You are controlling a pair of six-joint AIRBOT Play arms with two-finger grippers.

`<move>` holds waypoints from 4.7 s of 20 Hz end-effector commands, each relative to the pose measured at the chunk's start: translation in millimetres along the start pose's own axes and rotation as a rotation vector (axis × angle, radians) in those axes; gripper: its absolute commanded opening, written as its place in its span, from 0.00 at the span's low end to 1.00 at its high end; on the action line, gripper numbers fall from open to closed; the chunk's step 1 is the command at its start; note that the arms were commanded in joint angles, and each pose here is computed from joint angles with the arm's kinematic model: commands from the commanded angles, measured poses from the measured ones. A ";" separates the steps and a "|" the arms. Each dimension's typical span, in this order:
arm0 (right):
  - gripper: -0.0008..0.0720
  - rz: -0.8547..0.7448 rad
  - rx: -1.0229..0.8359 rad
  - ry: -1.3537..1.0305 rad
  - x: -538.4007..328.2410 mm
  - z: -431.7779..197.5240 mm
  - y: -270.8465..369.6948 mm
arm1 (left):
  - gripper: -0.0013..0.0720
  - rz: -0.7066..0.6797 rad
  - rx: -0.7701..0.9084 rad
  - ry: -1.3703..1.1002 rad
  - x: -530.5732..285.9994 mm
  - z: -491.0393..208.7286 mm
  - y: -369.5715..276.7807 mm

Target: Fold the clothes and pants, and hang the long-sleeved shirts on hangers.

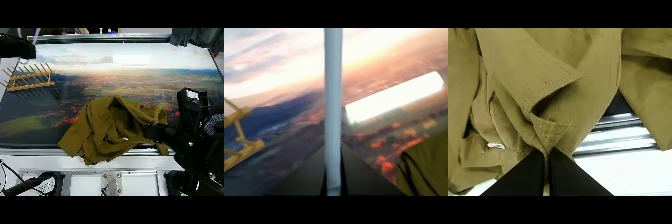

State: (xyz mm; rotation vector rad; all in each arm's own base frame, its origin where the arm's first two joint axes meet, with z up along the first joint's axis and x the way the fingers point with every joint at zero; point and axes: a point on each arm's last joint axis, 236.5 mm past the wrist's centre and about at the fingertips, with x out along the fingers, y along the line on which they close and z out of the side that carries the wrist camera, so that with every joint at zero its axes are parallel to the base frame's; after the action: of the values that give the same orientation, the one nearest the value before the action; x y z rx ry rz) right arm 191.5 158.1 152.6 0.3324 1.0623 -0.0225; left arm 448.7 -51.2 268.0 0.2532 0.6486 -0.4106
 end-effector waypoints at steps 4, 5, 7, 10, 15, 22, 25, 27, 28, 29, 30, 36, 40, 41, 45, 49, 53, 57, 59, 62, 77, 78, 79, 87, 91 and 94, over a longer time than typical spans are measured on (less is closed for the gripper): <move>0.04 0.029 0.041 -0.043 -27.5 13.6 -13.1 | 0.04 -0.687 0.552 -0.026 -52.5 -32.7 -154.1; 0.04 0.025 0.046 -0.046 -30.2 15.2 -14.7 | 0.04 -0.665 0.554 -0.009 -49.3 -35.1 -149.2; 0.04 0.017 0.052 -0.051 -35.0 17.7 -17.8 | 0.04 -0.643 0.561 0.005 -46.4 -38.4 -141.4; 0.04 0.020 0.065 -0.066 -38.1 23.2 -18.4 | 0.04 -0.732 0.771 -0.030 -50.4 -56.2 -144.2; 0.04 -0.056 0.097 -0.069 -45.9 33.7 -43.0 | 0.04 -0.879 0.735 -0.022 -25.0 -107.5 -146.7; 0.04 -0.167 0.085 -0.096 -56.7 62.9 -77.0 | 0.04 -1.045 0.659 0.026 -11.8 -173.3 -170.4; 0.04 -0.206 0.038 -0.088 -53.7 74.6 -80.3 | 0.04 -1.034 0.635 0.027 -5.1 -186.9 -177.9; 0.04 -0.214 -0.008 -0.074 -50.5 78.6 -75.5 | 0.04 -1.024 0.618 0.038 0.9 -194.5 -181.5; 0.04 -0.217 -0.024 -0.070 -49.4 80.3 -73.3 | 0.04 -1.032 0.619 0.042 3.0 -196.9 -186.0; 0.04 -0.221 -0.043 -0.065 -47.7 81.9 -71.0 | 0.04 -1.036 0.625 0.044 5.5 -198.0 -190.9; 0.04 -0.223 -0.057 -0.062 -46.8 83.1 -69.3 | 0.04 -1.034 0.636 0.049 9.1 -199.4 -194.8; 0.04 -0.212 -0.057 -0.059 -46.9 83.3 -65.7 | 0.04 -1.038 0.670 0.146 35.3 -218.1 -205.1; 0.04 -0.192 -0.086 -0.015 -41.3 75.3 -57.8 | 0.04 -1.022 0.645 0.113 53.3 -211.0 -211.7; 0.04 -0.184 -0.093 -0.001 -39.5 72.8 -55.0 | 0.04 -1.012 0.641 0.098 54.7 -207.2 -212.1; 0.04 -0.187 -0.128 0.031 -27.6 71.3 -46.6 | 0.04 -1.006 0.645 0.099 55.8 -207.0 -211.0; 0.04 -0.139 -0.180 -0.056 -17.8 95.2 -27.5 | 0.04 -1.035 0.650 0.105 50.3 -210.0 -213.6; 0.04 -0.235 -0.180 -0.156 -19.3 122.2 -43.7 | 0.04 -1.041 0.650 0.106 49.0 -210.5 -214.2; 0.04 -0.220 -0.189 -0.223 -20.6 137.7 -37.8 | 0.04 -1.041 0.649 0.106 49.2 -210.5 -214.2; 0.04 -0.154 -0.199 -0.199 -16.8 130.2 -22.2 | 0.04 -1.039 0.649 0.106 49.5 -210.4 -214.1; 0.04 -0.045 -0.222 -0.163 -13.8 116.3 5.5 | 0.04 -1.039 0.648 0.106 49.7 -210.5 -214.0; 0.04 0.440 -0.258 -0.181 -9.5 84.4 162.0 | 0.04 -1.042 0.648 0.106 49.2 -210.6 -214.4; 0.04 0.456 -0.258 -0.183 -7.1 83.3 169.5 | 0.04 -1.045 0.648 0.107 48.6 -210.9 -214.6; 0.04 0.468 -0.262 -0.186 -4.6 82.6 176.0 | 0.04 -1.051 0.648 0.109 47.4 -211.5 -215.1; 0.04 0.483 -0.243 -0.169 4.0 76.7 188.1 | 0.04 -1.057 0.648 0.110 46.2 -212.1 -215.6; 0.04 0.474 -0.245 -0.164 7.7 75.9 187.6 | 0.04 -1.061 0.666 0.101 45.8 -212.3 -215.7; 0.04 0.468 -0.250 -0.160 11.0 75.1 188.2 | 0.04 -1.061 0.669 0.099 45.9 -212.3 -215.8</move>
State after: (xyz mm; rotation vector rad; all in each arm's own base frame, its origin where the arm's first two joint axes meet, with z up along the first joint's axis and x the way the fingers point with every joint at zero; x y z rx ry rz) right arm 294.4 315.8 227.8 0.3413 0.7892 0.4915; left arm 273.0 -180.7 53.0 0.5553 0.6993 -1.6492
